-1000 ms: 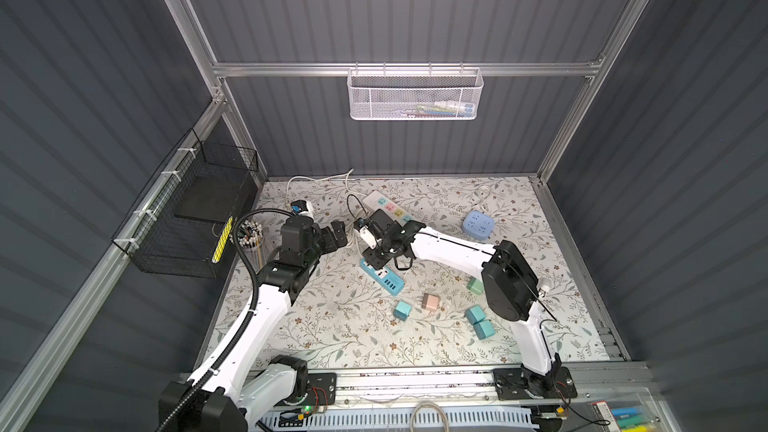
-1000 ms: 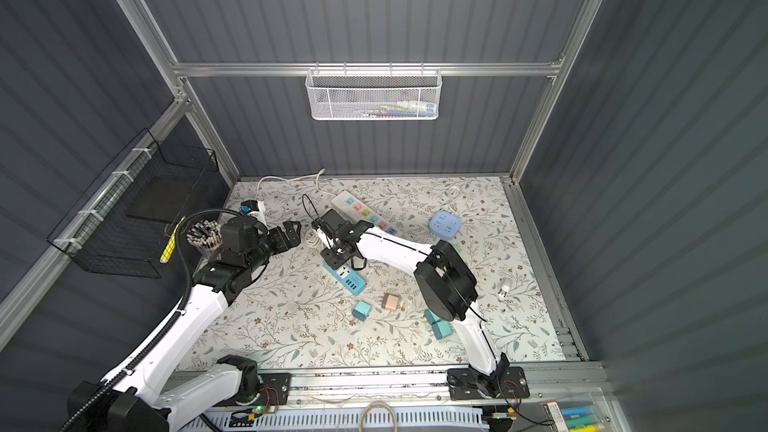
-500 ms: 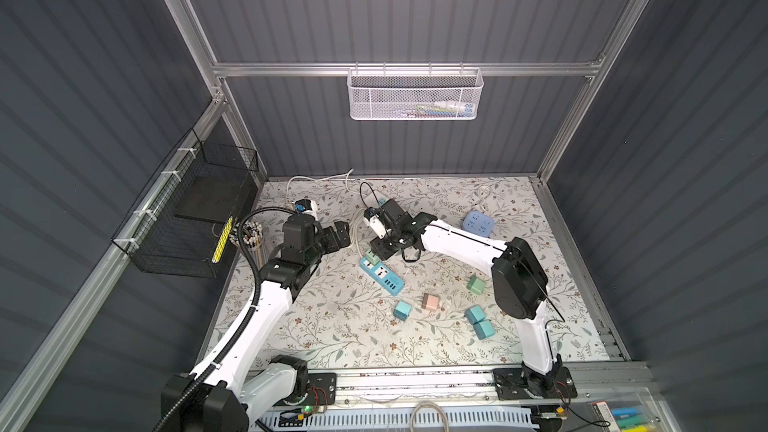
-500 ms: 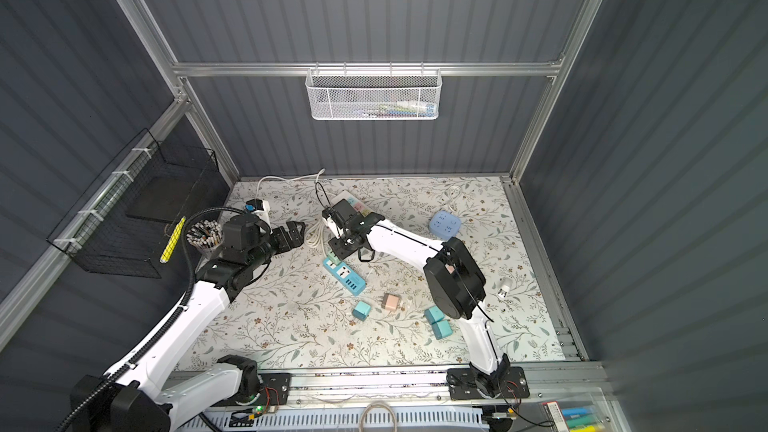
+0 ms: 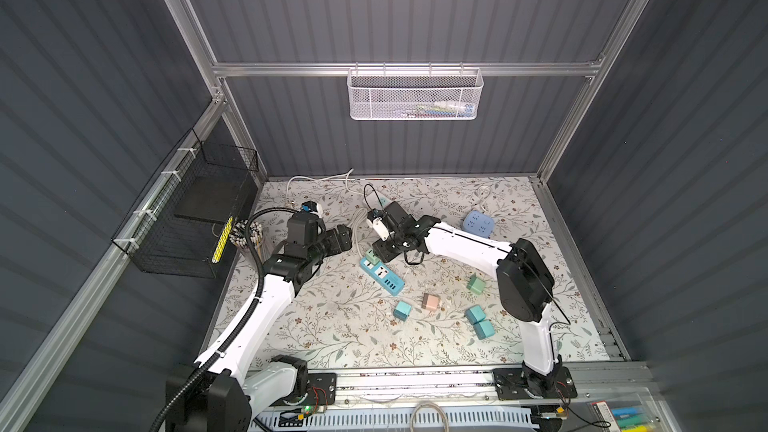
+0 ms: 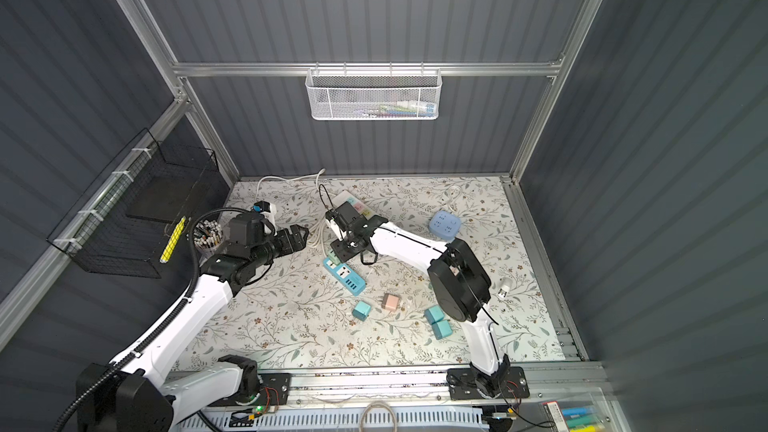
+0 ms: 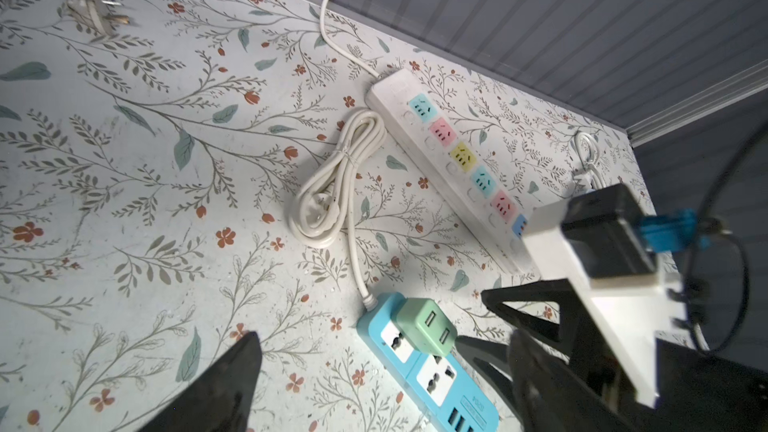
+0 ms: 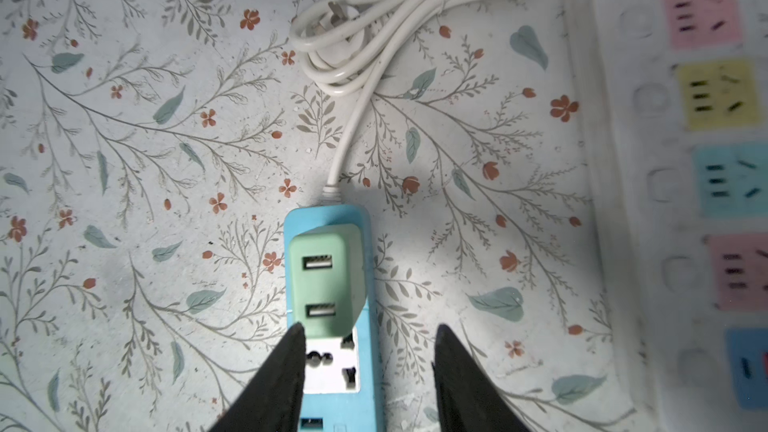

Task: Insert the plug
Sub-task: 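Press the charger into the socket and open the right gripper, then grasp the teal charger with the left gripper while the right gripper withdraws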

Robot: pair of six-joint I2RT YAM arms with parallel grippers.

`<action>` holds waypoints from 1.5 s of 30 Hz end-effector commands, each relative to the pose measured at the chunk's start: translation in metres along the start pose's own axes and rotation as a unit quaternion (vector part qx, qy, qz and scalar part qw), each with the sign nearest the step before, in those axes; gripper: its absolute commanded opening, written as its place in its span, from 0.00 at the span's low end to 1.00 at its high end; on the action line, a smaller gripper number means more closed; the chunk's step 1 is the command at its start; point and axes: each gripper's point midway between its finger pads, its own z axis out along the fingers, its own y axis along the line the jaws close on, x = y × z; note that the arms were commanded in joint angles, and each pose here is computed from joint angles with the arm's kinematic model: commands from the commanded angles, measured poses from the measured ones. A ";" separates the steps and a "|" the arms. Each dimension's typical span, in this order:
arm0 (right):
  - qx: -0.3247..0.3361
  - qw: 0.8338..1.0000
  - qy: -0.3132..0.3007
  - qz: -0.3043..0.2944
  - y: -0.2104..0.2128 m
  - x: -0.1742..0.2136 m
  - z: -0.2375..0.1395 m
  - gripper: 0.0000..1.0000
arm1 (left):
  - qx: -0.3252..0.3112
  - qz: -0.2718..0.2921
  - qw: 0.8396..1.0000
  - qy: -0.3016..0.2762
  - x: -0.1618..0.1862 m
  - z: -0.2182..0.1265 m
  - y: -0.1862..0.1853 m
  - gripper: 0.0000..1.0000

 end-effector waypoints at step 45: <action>0.106 0.961 -0.126 0.224 -0.122 0.126 -0.134 0.57 | -0.106 0.312 0.886 0.325 0.290 0.046 -0.093 0.46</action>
